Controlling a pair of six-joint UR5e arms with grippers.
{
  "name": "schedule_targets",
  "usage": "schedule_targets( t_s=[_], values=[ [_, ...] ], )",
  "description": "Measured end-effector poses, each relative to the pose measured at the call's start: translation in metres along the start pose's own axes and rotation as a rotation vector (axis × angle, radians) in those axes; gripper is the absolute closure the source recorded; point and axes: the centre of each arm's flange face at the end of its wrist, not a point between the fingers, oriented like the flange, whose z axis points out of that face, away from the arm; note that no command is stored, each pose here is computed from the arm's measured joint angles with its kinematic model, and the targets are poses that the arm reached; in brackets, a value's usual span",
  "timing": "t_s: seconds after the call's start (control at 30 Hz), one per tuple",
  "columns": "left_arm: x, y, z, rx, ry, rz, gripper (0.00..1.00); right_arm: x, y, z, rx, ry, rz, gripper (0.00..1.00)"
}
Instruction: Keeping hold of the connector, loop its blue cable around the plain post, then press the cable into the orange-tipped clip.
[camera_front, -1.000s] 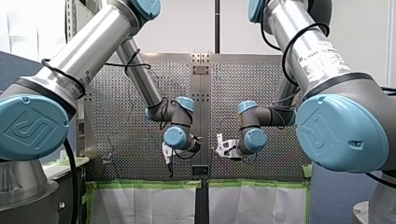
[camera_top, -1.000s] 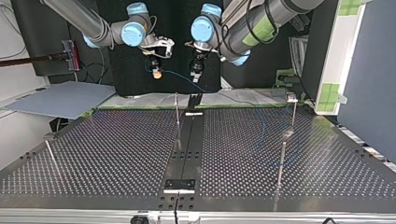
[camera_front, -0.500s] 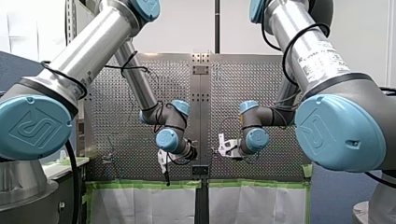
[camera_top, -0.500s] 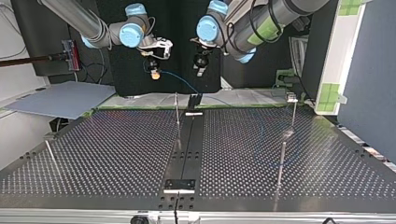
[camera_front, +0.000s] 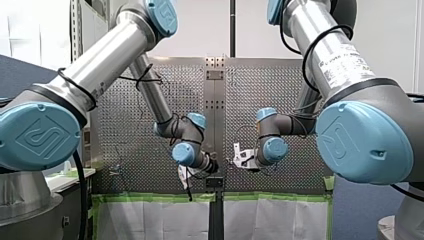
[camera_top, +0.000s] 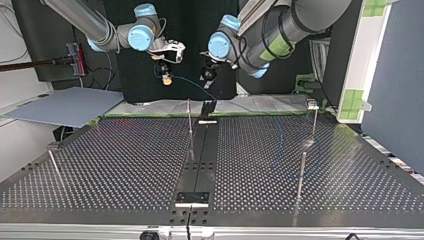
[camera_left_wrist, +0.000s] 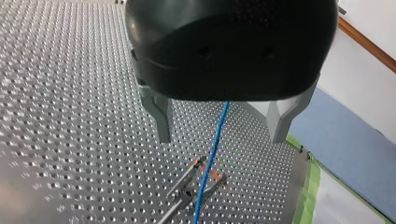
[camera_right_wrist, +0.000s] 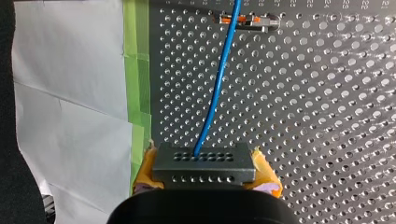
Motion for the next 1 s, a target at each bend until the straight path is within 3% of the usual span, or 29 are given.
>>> schedule_targets(
  t_s=[0.2,0.43,0.63,0.8,1.0],
  values=[
    [0.007,0.007,0.024,0.034,0.001,-0.041,0.00,0.000,-0.002,0.000,0.004,0.000,-0.001,1.00],
    [0.020,0.021,0.038,0.023,0.007,-0.081,0.00,0.000,-0.002,0.000,0.007,0.000,-0.002,1.00],
    [0.008,0.031,0.048,0.014,-0.038,-0.108,0.00,0.000,-0.003,-0.001,0.010,0.001,-0.003,1.00],
    [-0.004,0.034,0.057,0.035,-0.076,-0.116,0.00,0.000,-0.004,-0.001,0.013,0.001,-0.004,1.00],
    [-0.008,0.033,0.062,0.054,-0.089,-0.108,0.00,0.000,-0.004,-0.001,0.014,0.001,-0.004,1.00]
  ],
)
